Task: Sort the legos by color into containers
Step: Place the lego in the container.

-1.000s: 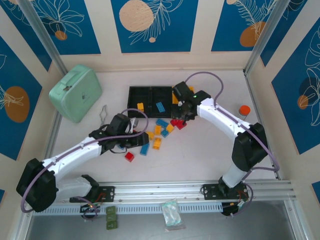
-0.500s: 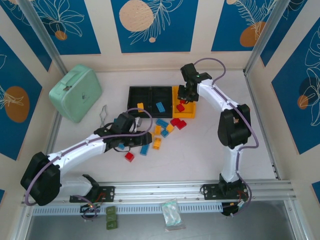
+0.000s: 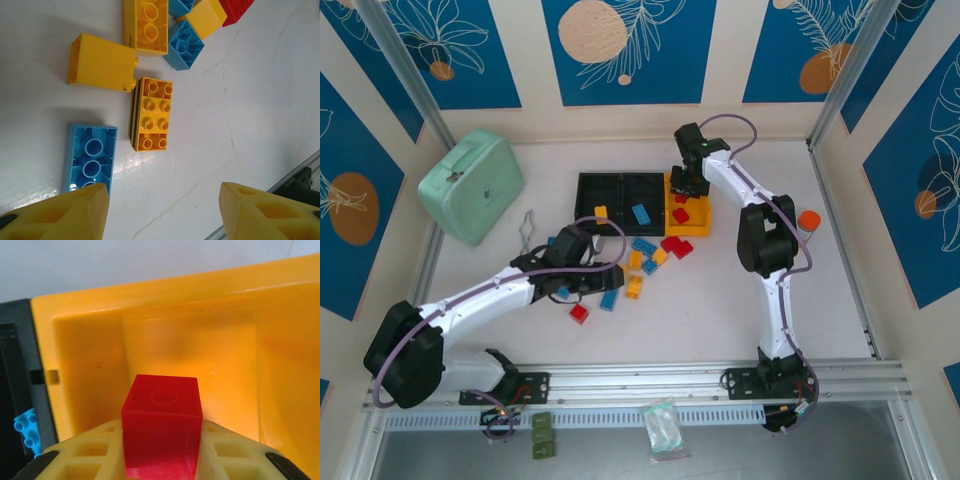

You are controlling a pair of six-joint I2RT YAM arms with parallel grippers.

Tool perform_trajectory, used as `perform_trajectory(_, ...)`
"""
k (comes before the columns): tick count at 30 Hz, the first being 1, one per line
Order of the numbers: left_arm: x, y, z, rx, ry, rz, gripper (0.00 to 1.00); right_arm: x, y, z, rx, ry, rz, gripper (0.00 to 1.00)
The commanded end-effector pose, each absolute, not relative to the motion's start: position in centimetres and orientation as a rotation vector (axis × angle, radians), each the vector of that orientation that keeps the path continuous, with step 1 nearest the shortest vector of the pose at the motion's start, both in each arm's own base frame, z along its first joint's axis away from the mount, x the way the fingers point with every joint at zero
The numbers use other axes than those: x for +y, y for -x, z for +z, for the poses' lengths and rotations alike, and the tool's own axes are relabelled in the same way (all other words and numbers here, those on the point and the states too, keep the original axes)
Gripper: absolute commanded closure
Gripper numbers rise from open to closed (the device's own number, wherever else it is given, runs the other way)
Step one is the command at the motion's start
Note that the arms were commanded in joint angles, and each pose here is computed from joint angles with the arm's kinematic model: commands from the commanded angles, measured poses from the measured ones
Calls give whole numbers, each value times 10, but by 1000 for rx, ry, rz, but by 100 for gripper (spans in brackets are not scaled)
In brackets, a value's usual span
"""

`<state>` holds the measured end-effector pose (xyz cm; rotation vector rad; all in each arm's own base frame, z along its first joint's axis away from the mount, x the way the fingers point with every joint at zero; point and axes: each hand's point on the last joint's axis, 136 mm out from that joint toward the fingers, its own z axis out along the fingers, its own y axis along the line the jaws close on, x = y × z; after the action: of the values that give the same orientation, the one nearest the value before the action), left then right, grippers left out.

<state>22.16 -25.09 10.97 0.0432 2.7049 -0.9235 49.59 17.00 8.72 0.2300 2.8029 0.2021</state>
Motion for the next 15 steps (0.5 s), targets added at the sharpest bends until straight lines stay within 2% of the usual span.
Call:
perform_trajectory(1, -254, -224, 113, 2707, -36, -905, 40, 169, -497, 84, 2829, -227, 210, 68)
perform_trajectory(4, -254, -224, 113, 2711, -34, -899, 40, 168, -499, 80, 2837, -238, 209, 67)
perform_trajectory(7, -253, -225, 114, 2707, -35, -897, 40, 170, -500, 82, 2833, -239, 209, 60)
perform_trajectory(15, -249, -223, 116, 2706, -36, -878, 40, 175, -489, 128, 2753, -209, 237, 55)
